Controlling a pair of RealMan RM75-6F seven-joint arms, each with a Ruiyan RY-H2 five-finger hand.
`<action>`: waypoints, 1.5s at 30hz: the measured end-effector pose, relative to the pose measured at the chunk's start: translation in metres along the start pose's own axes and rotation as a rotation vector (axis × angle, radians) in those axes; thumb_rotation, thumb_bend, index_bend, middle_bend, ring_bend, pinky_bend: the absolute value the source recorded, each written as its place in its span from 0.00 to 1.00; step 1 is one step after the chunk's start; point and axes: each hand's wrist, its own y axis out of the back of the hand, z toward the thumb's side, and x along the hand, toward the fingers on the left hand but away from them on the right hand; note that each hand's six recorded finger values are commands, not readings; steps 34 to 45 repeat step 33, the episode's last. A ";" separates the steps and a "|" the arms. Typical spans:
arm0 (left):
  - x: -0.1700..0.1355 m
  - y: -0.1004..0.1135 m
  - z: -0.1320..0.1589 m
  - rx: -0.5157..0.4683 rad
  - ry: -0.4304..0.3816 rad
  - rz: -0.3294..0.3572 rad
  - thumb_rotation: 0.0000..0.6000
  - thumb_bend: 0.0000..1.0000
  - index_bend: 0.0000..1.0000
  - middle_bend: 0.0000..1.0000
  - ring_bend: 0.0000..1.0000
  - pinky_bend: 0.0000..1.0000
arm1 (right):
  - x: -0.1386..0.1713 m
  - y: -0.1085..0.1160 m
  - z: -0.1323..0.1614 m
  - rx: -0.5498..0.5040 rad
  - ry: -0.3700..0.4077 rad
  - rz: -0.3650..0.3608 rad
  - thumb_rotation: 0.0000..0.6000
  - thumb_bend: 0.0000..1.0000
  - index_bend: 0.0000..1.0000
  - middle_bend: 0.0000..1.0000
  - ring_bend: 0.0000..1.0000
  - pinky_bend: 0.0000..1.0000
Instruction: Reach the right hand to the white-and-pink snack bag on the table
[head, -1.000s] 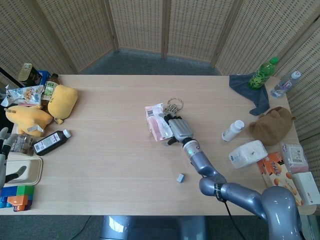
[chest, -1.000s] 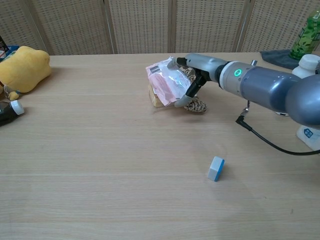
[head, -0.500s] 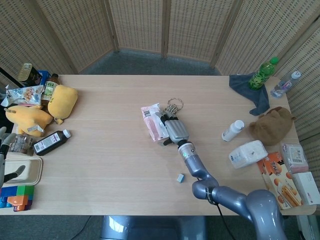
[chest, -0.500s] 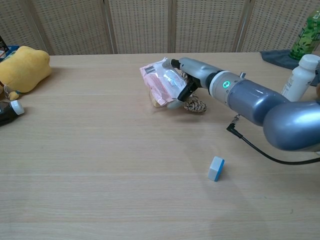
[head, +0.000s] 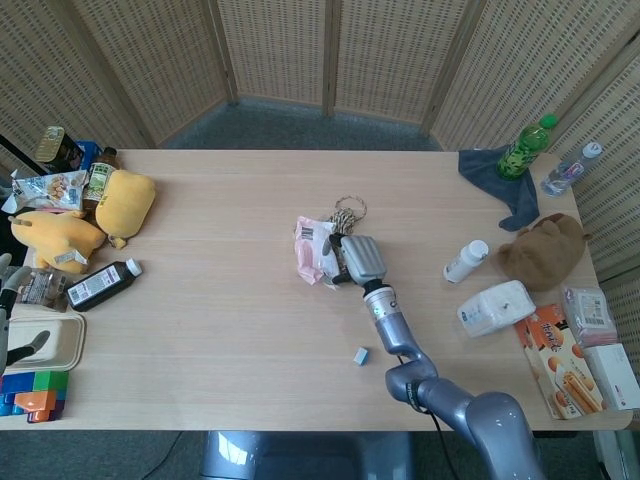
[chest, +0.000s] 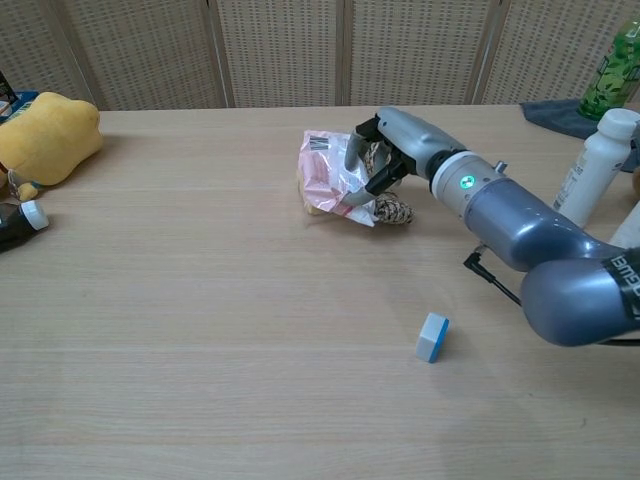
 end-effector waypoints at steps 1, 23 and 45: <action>0.000 0.000 0.000 0.000 0.000 0.001 1.00 0.00 0.17 0.00 0.00 0.00 | 0.000 0.001 0.000 0.001 0.002 -0.004 1.00 0.12 0.50 0.63 0.58 0.65; -0.004 0.004 0.010 -0.024 -0.032 0.008 1.00 0.00 0.17 0.00 0.00 0.00 | 0.018 0.102 0.045 -0.016 0.149 -0.204 1.00 0.15 0.52 0.65 0.59 0.66; -0.006 0.008 0.013 -0.040 -0.046 0.009 1.00 0.00 0.17 0.00 0.00 0.00 | 0.034 0.156 0.094 -0.021 0.213 -0.289 1.00 0.13 0.52 0.65 0.59 0.66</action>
